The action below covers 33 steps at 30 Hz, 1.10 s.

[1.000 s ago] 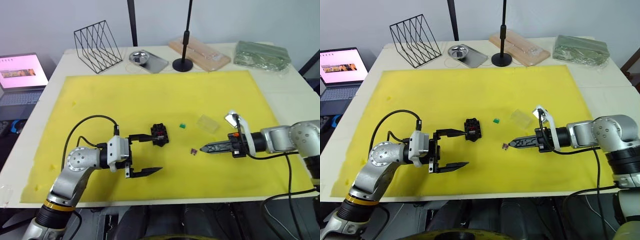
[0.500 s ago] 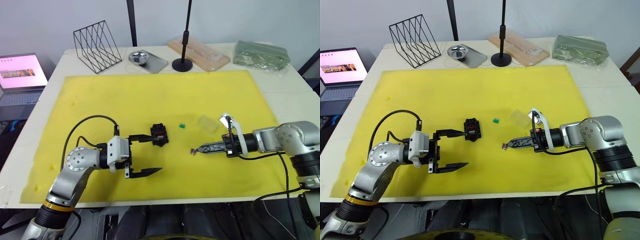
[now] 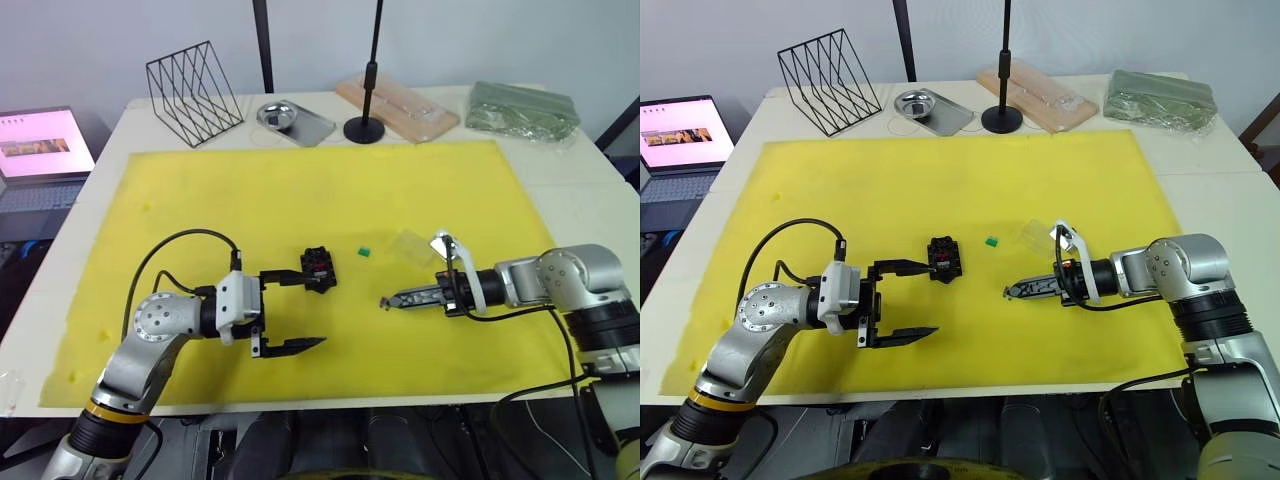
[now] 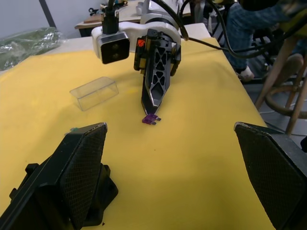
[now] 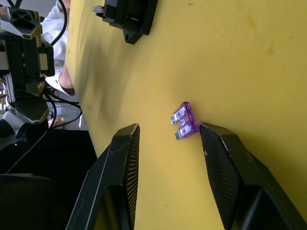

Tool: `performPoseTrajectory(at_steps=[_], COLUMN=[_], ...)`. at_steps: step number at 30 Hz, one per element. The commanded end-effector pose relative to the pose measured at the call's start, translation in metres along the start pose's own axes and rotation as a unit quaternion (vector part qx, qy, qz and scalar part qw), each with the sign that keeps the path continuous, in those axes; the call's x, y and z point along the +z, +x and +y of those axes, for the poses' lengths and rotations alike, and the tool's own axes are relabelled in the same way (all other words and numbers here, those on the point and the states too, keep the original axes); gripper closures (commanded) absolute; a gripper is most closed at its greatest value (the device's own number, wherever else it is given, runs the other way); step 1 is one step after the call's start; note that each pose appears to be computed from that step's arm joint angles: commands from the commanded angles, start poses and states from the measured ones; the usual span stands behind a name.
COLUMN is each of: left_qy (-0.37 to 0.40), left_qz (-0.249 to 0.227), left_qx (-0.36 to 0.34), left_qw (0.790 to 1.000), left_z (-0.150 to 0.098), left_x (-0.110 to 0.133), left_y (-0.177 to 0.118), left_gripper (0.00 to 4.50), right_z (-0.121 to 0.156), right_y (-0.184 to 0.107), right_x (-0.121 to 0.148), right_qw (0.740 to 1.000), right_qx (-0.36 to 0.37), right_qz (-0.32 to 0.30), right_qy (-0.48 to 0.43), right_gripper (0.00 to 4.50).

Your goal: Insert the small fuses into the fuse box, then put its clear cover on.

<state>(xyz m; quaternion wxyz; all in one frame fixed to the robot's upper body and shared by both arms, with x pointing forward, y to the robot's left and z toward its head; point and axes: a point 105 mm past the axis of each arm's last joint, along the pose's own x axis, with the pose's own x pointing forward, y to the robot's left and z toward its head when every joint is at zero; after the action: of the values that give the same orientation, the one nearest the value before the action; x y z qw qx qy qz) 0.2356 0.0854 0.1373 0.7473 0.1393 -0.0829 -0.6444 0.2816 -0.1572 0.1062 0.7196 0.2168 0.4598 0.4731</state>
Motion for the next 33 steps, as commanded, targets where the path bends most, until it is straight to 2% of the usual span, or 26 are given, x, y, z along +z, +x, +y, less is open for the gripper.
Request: performPoseTrajectory(at_steps=[1,3,5,7,10,16,19,20,22,26,28,30,33], left_qy=[0.017,0.008,0.008,0.011,0.011,0.010,0.007,0.004,-0.029,-0.091,-0.100,-0.099,-0.103], left_qz=[-0.009,-0.013,-0.013,-0.012,-0.010,-0.007,-0.002,0.000,0.003,0.000,0.003,0.025,0.042], left_qx=[-0.008,-0.001,-0.002,-0.002,-0.002,0.003,0.009,0.013,0.038,0.084,0.130,0.140,0.146], left_qw=[1.000,1.000,1.000,1.000,1.000,1.000,1.000,1.000,0.999,0.992,0.987,0.985,0.983], left_z=[-0.001,0.000,0.000,0.000,0.000,0.000,0.000,0.001,0.004,0.010,0.025,0.030,0.038], left_x=[0.007,0.007,0.007,0.007,0.007,0.005,0.004,0.005,0.006,0.013,0.018,0.014,0.004], left_y=[0.005,0.006,0.006,0.007,0.007,0.006,0.000,-0.003,-0.014,-0.035,-0.050,-0.058,-0.060], left_gripper=[0.00,0.00,0.00,0.00,0.00,0.00,0.00,0.00,0.00,0.00,0.00,0.00,0.00], right_z=[0.003,0.001,-0.001,-0.003,-0.004,-0.007,0.001,0.007,0.036,0.090,0.114,0.126,0.124], right_y=[0.000,0.002,0.002,0.002,0.003,0.003,-0.003,-0.005,-0.009,-0.002,0.010,0.018,0.029], right_x=[0.006,0.005,0.006,0.006,0.004,0.004,0.014,0.019,0.036,0.056,0.072,0.082,0.096], right_qw=[1.000,1.000,1.000,1.000,1.000,1.000,0.999,0.999,0.994,0.963,0.926,0.902,0.880], right_qx=[0.006,0.004,0.001,-0.002,-0.005,-0.015,-0.013,-0.009,0.010,-0.004,-0.032,-0.044,-0.064], right_qz=[-0.008,-0.008,-0.013,-0.014,-0.013,-0.015,-0.032,-0.039,-0.051,-0.044,-0.045,-0.048,-0.046], right_qy=[-0.005,-0.004,0.002,0.004,0.005,0.001,-0.019,-0.030,-0.093,-0.266,-0.375,-0.426,-0.469], right_gripper=[2.48,2.48,2.81,3.37,4.48,4.49,4.49,4.49,4.49,4.49,4.49,4.49,4.49])
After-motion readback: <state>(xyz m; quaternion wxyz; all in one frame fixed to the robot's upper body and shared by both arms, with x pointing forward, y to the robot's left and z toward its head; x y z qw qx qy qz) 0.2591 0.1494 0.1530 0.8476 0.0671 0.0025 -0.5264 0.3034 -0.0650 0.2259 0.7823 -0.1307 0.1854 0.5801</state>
